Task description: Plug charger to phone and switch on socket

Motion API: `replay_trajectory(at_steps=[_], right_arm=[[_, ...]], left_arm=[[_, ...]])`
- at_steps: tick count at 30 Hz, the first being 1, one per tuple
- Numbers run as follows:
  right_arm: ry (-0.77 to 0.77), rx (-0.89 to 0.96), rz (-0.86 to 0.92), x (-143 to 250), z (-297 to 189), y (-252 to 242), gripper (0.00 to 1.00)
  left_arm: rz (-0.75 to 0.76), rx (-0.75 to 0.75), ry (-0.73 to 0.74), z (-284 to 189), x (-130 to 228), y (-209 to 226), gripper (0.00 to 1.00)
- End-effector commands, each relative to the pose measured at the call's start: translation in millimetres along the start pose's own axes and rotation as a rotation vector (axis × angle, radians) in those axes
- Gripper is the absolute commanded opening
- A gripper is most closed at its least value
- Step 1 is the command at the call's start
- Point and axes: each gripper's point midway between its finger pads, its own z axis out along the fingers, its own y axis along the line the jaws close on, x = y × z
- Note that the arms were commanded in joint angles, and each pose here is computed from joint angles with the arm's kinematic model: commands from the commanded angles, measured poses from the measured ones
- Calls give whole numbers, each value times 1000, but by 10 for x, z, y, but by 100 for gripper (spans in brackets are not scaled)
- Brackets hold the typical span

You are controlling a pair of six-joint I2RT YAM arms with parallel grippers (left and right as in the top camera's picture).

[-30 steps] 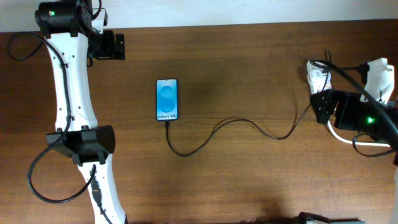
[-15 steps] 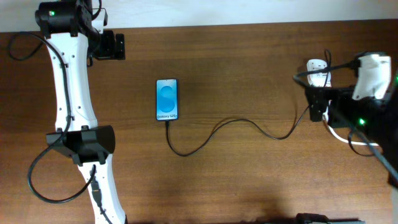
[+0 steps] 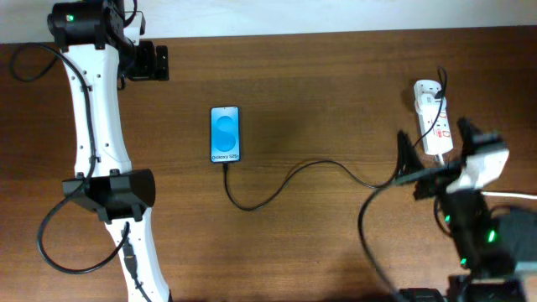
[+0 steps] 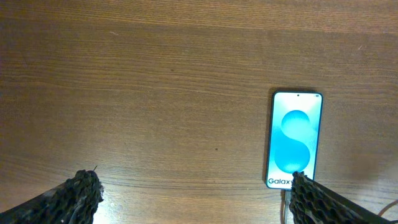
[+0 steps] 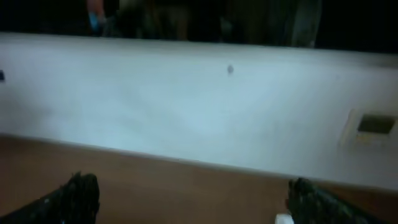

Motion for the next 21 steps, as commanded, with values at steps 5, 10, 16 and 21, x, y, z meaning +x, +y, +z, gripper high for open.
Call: replay_trajectory(at_steps=[5, 10, 16, 21], right_arm=[[-183, -30, -33, 510, -325, 168, 99], [-303, -53, -50, 620, -436, 250, 98], [-340, -64, -50, 863, -400, 287, 98], [-291, 14, -32, 1026, -350, 150, 98]], left_arm=[[6, -13, -4, -15, -3, 48, 100], [6, -13, -4, -15, -3, 49, 100], [6, -13, -4, -15, -3, 48, 99], [6, -13, -4, -15, -3, 48, 100]])
